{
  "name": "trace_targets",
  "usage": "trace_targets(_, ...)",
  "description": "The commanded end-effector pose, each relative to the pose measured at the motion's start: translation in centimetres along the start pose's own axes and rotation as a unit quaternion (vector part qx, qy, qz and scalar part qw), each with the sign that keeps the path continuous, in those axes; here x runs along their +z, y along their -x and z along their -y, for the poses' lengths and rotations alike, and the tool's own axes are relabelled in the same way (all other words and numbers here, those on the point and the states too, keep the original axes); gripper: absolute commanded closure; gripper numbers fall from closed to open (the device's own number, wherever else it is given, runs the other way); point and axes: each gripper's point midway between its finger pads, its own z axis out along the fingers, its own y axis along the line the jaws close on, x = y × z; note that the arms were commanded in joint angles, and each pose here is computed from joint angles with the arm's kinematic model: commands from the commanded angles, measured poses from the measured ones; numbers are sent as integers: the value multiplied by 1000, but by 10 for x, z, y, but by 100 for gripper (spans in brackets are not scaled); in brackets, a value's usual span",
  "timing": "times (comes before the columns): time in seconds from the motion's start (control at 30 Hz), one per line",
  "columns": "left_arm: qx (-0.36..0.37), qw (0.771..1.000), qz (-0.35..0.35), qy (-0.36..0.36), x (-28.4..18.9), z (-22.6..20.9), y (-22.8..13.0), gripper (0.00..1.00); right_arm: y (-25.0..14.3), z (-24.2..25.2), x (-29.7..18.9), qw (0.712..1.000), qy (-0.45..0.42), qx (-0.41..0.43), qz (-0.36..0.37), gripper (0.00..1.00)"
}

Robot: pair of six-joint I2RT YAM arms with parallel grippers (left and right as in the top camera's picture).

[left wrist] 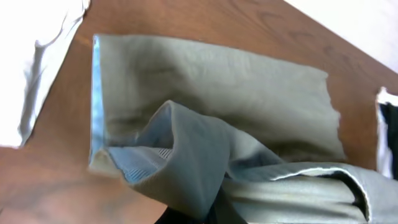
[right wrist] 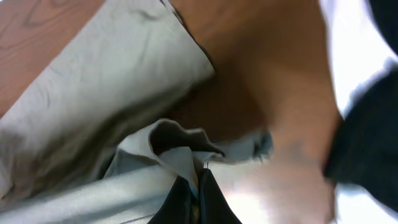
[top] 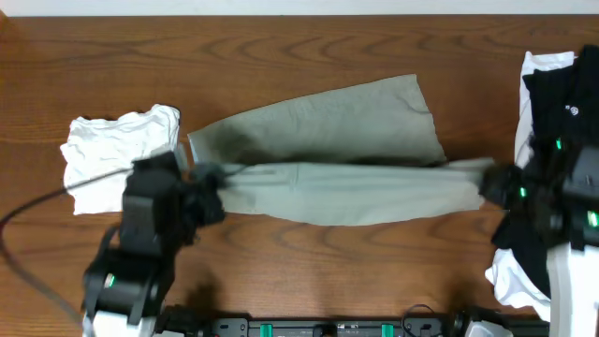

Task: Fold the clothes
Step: 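Lift the lower half and fold it upward over the top half with both grippers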

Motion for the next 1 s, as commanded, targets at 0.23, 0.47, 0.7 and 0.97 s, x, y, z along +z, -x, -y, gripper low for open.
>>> trace_targets(0.23,-5,990,33,135,78,-38,39,94,68,-36,71,993,38,-89,65,99)
trace_targets(0.47,-21,984,98,149,111,-48,77,94,91,-71,110,984,73,-126,105,99)
trace_targets(0.7,-34,980,133,143,140,-56,98,94,100,-90,155,977,83,-148,129,99)
trace_targets(0.97,-36,978,156,131,163,-55,109,94,116,-106,178,967,100,-156,172,99)
